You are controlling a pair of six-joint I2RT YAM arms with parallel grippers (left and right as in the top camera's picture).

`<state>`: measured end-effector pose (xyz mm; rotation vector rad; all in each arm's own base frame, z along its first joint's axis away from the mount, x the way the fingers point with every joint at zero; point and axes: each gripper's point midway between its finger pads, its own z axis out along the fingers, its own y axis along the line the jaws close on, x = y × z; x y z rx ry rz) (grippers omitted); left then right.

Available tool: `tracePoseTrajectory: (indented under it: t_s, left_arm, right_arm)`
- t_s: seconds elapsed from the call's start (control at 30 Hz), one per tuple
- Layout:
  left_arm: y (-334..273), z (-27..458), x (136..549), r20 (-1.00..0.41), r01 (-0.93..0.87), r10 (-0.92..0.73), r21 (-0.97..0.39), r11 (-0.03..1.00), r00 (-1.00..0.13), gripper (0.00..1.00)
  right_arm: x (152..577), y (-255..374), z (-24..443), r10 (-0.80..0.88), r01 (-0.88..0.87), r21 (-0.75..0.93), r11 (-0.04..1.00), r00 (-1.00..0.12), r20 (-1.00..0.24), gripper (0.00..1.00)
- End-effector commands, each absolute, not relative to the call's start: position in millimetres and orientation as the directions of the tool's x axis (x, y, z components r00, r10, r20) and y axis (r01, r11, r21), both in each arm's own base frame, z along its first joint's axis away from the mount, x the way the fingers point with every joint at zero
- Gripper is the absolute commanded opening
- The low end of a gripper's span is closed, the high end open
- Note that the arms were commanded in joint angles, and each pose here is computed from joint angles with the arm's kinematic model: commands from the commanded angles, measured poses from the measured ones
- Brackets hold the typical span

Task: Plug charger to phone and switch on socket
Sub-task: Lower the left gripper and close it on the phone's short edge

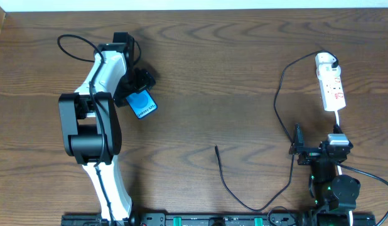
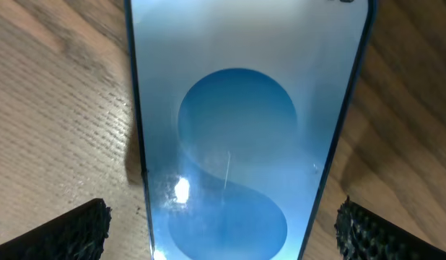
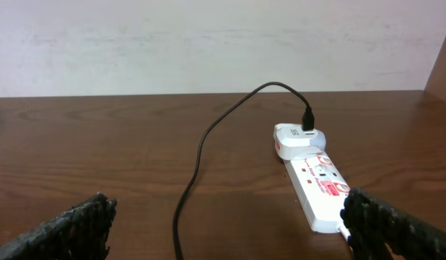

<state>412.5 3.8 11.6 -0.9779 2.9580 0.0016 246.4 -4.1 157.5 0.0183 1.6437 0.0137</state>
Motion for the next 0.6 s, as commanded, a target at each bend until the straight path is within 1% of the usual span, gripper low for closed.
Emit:
tracePoseTrajectory:
  t_s: [0.0,0.17,0.57]
  left_arm:
    - [8.4,-1.8,402.8,-0.005,-0.607,-0.607,0.028,0.794,-0.795,1.0]
    - [8.5,-7.9,398.3,0.001,-0.606,-0.607,0.033,0.794,-0.795,1.0]
    - [8.3,-8.0,402.7,-0.013,-0.612,-0.612,0.022,0.791,-0.791,1.0]
  right_arm:
    - [246.1,-5.2,157.2,0.01,0.009,0.009,1.0,-0.072,-0.997,0.99]
    - [246.1,-5.2,157.2,0.01,0.009,0.009,1.0,-0.072,-0.997,0.99]
    - [246.1,-5.2,157.2,0.01,0.009,0.009,1.0,-0.072,-0.997,0.99]
